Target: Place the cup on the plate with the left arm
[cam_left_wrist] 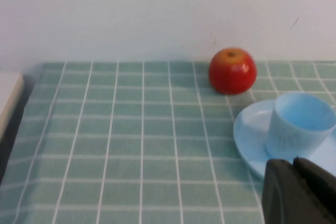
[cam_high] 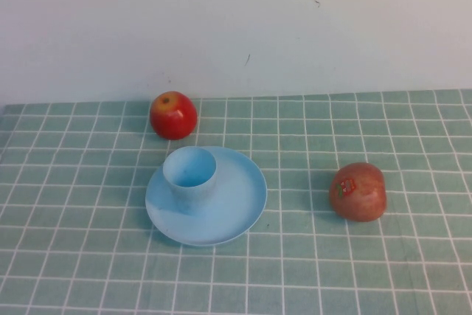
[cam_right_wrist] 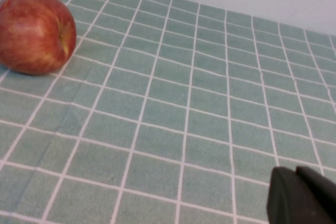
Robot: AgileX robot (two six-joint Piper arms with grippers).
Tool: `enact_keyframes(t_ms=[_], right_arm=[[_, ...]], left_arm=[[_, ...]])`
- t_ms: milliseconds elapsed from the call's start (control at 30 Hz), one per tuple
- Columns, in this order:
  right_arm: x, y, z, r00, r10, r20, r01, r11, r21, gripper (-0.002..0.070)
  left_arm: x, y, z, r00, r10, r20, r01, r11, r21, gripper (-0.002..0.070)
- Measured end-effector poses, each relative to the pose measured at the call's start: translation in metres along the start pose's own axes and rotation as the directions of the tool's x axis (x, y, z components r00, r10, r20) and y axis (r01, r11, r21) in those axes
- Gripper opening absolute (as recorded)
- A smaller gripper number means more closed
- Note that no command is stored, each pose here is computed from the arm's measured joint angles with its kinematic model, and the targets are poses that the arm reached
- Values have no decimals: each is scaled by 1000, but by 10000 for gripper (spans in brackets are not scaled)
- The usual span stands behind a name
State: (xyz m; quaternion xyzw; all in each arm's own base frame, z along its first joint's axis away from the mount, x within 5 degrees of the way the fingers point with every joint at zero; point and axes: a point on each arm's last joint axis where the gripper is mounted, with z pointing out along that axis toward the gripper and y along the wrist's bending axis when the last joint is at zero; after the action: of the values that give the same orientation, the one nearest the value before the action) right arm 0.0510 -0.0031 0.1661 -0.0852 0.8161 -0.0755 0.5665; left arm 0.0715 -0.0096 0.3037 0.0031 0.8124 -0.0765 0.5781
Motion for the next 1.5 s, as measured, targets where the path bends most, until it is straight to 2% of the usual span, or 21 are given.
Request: enact_keyframes(t_ms=[233,367,600,1500], right_arm=[[0,0,0,1000,0,0,0,1000,0,-2],[0,0,0,1000,0,0,0,1000,0,-2],[0,0,0,1000,0,2,0,1000,0,-2],[0,0,0,1000,0,2,0,1000,0,-2]], left_arm=[[95,15,10,995,-99,-25,97,992,-79,1],[132,21,21,993,-112,-40,108,989,-100,1],[129,20,23,991,-128,38,131,988,-83,1],[129,21,23,991,-131,42,134,987,-83,0]])
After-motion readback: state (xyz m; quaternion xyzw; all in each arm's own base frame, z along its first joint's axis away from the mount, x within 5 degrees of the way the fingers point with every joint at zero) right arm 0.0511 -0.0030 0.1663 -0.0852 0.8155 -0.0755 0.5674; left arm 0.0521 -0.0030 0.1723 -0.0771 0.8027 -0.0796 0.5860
